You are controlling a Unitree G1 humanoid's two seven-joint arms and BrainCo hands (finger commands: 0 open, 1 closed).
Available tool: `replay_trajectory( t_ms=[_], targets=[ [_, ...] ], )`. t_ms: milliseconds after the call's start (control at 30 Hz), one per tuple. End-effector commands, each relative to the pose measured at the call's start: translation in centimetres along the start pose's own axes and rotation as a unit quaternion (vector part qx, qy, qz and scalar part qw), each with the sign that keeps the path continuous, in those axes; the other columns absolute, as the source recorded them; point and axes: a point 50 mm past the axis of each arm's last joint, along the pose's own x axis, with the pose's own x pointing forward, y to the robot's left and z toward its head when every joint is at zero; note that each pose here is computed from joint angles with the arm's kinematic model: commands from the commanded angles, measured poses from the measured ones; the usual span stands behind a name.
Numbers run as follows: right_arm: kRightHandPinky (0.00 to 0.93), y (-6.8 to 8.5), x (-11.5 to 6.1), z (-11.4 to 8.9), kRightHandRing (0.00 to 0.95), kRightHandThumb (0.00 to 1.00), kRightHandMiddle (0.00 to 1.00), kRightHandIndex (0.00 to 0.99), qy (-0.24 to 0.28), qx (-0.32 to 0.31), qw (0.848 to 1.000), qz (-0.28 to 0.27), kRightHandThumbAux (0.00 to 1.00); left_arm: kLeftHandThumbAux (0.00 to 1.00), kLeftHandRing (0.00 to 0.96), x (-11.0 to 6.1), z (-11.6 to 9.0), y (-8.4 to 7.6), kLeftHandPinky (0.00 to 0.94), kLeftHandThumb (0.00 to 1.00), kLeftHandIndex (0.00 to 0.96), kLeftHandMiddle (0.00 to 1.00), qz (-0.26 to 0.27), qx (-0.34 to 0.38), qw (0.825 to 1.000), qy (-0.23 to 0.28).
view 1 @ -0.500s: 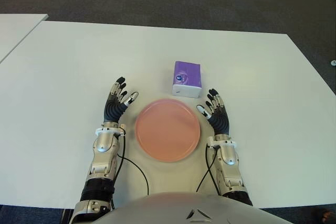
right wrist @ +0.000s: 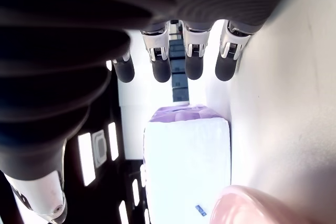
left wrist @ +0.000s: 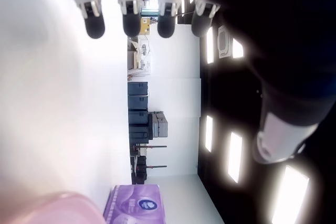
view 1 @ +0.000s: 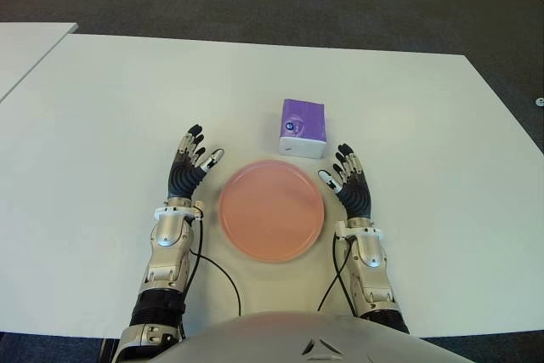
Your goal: Put the tissue paper into the plate.
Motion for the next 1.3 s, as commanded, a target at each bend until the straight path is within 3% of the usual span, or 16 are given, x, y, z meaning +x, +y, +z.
replay_trajectory(
  t_ms=[33,633,967,1100,1233,1300],
  targets=[
    [0.000,0.0,-1.0,-1.7,0.000,0.040,0.000,0.000,0.050,0.004,0.999,-0.006,0.681,0.657,0.000,-0.3,-0.2,0.2,0.000,0.000,0.025,0.027,0.007,0.005,1.000,0.006],
    [0.000,-0.3,-1.0,-1.9,0.000,0.029,0.000,0.000,0.058,-0.001,0.998,-0.009,0.675,0.649,0.000,-0.4,-0.1,0.1,0.000,0.000,0.032,0.030,0.008,0.005,1.000,0.004],
    [0.017,-3.7,-0.2,-4.0,0.000,0.084,0.001,0.000,0.142,-0.057,0.985,-0.079,0.714,0.647,0.000,-0.3,-0.1,0.0,0.000,0.000,0.032,0.029,0.007,0.006,1.000,0.003],
    [0.021,-5.2,1.5,-1.8,0.000,0.099,0.004,0.000,0.119,-0.078,0.979,-0.147,0.699,0.649,0.000,-0.2,-0.2,0.1,0.000,0.000,0.032,0.029,0.011,0.004,1.000,0.004],
    [0.009,-6.1,3.8,4.0,0.000,0.127,0.001,0.000,0.029,-0.095,0.970,-0.222,0.675,0.649,0.000,-0.2,-0.3,0.2,0.000,0.000,0.031,0.030,0.012,0.002,1.000,0.005],
    [0.004,-6.3,4.1,5.1,0.000,0.141,0.000,0.000,0.008,-0.102,0.966,-0.237,0.665,0.651,0.000,-0.2,-0.3,0.1,0.000,0.000,0.031,0.030,0.012,0.002,1.000,0.005]
  ],
)
